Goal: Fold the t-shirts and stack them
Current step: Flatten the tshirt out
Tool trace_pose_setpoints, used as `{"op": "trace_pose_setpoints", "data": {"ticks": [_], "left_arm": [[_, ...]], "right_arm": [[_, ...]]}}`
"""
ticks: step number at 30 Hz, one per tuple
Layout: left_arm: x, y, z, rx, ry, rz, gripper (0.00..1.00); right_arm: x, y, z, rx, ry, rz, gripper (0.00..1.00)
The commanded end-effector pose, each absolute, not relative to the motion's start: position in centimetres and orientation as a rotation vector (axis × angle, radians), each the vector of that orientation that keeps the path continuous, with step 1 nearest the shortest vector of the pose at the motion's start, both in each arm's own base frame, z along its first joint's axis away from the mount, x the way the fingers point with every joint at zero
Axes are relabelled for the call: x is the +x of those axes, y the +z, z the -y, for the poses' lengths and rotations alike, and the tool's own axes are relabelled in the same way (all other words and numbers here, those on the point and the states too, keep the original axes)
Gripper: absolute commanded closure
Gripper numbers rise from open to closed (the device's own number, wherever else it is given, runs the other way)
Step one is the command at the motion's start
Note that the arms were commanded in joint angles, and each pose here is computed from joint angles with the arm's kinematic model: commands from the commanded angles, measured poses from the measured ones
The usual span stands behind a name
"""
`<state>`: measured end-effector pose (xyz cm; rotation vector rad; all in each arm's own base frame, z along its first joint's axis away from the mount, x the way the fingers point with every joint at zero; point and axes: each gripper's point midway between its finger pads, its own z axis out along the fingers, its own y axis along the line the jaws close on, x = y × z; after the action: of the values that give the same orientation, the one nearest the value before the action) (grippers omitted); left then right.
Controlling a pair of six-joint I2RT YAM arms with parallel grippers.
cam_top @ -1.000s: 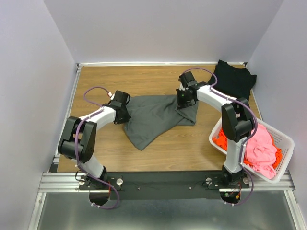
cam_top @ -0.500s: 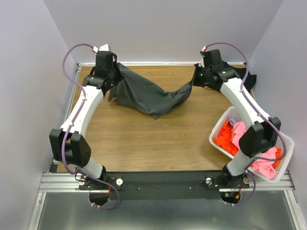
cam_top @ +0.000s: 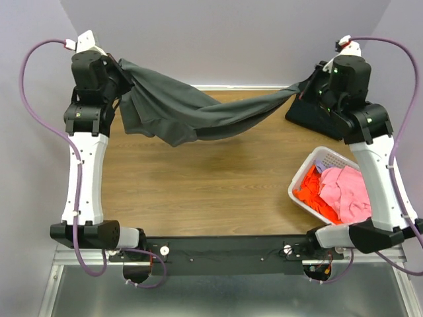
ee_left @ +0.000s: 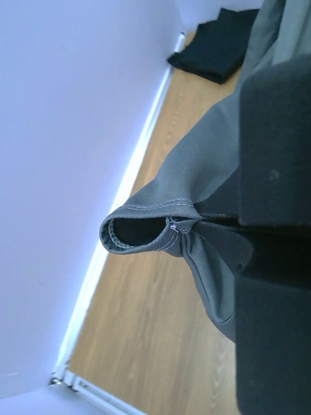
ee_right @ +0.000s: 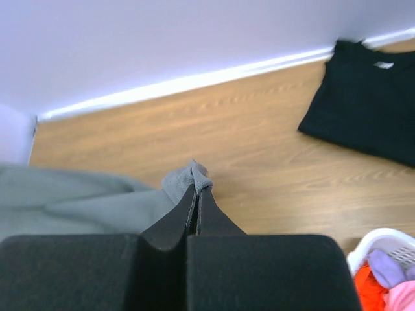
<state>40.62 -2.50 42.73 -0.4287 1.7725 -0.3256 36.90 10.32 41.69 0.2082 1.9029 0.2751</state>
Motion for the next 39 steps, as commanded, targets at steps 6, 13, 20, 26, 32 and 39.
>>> {"op": "trace_pose_setpoints", "data": {"ticks": [6,13,20,26,32,39], "left_arm": [[45.6,36.7,3.3,-0.318,-0.456,-1.903,1.00],[54.4,26.8,4.1,-0.284,-0.471,-2.046,0.30],[49.9,21.6,6.6,-0.334,-0.235,-2.201,0.23],[37.6,11.0,11.5,-0.398,-0.262,-2.471,0.29],[32.9,9.5,11.4,-0.495,-0.212,-2.522,0.37],[30.3,6.3,11.0,-0.511,-0.158,-2.635,0.41]], "right_arm": [[40.2,35.9,-8.2,0.299,0.043,-1.987,0.99],[44.0,22.4,-11.9,0.300,0.112,-2.240,0.99],[43.1,15.4,-13.1,0.296,0.130,-2.409,0.99],[43.2,13.2,-13.8,0.287,0.149,-2.468,0.99],[43.6,12.9,-14.4,0.277,0.183,-2.481,0.99],[43.1,11.9,-14.6,0.284,0.200,-2.512,0.99]]}}
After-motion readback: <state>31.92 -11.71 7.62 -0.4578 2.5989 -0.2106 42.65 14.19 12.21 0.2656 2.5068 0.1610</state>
